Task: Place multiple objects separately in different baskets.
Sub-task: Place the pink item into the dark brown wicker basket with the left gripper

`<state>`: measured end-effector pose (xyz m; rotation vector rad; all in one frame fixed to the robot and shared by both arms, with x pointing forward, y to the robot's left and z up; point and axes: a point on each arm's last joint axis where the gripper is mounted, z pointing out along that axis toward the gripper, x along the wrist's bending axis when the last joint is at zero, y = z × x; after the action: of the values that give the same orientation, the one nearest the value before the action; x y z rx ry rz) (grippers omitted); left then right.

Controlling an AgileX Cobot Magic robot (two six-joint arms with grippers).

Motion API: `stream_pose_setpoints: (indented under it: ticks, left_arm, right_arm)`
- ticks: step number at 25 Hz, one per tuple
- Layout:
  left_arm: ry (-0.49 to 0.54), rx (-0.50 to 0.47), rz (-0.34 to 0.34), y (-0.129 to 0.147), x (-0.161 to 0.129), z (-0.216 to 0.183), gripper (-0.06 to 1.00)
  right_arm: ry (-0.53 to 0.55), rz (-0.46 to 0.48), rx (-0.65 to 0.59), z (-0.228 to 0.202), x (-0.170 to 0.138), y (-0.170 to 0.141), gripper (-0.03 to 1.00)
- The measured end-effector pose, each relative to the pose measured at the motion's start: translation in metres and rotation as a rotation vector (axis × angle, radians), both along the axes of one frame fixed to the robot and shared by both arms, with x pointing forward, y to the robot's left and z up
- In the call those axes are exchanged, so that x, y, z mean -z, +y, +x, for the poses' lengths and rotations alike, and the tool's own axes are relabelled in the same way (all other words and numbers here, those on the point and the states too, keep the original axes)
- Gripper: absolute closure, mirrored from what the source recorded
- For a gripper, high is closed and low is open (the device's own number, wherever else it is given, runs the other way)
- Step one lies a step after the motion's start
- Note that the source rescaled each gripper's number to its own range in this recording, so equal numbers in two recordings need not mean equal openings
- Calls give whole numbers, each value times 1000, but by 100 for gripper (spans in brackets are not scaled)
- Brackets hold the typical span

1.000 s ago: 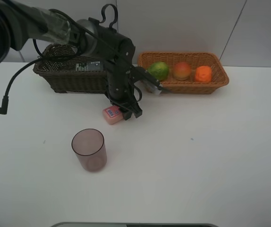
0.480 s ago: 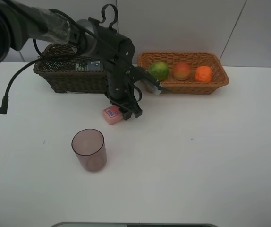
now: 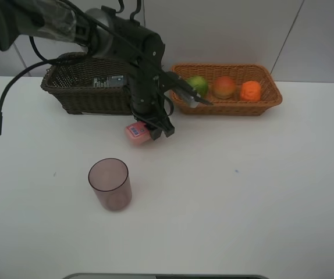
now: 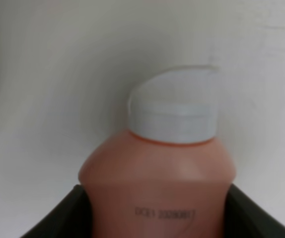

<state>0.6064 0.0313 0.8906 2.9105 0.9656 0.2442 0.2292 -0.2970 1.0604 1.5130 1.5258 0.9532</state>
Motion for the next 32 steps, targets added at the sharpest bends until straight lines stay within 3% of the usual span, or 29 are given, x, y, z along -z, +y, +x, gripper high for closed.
stream_pose_setpoints:
  ticks: [9,15,19,24,32]
  left_arm:
    - [-15,-5,7,7,-42,-6,31]
    - [-68,-48,-35,20,-73,-1,31]
    - [-109,-180,-78,41,-89,17,31]
    - [-157,-424,-150,72,-103,42,31]
    - [-235,-694,-194,127,-107,70,31]
  right_arm:
    - [0,0,0,0,0,0,19]
    - [0,0,0,0,0,0,19]
    - [0,0,0,0,0,0,19]
    - [0,0,0,0,0,0,19]
    - [0,0,0,0,0,0,19]
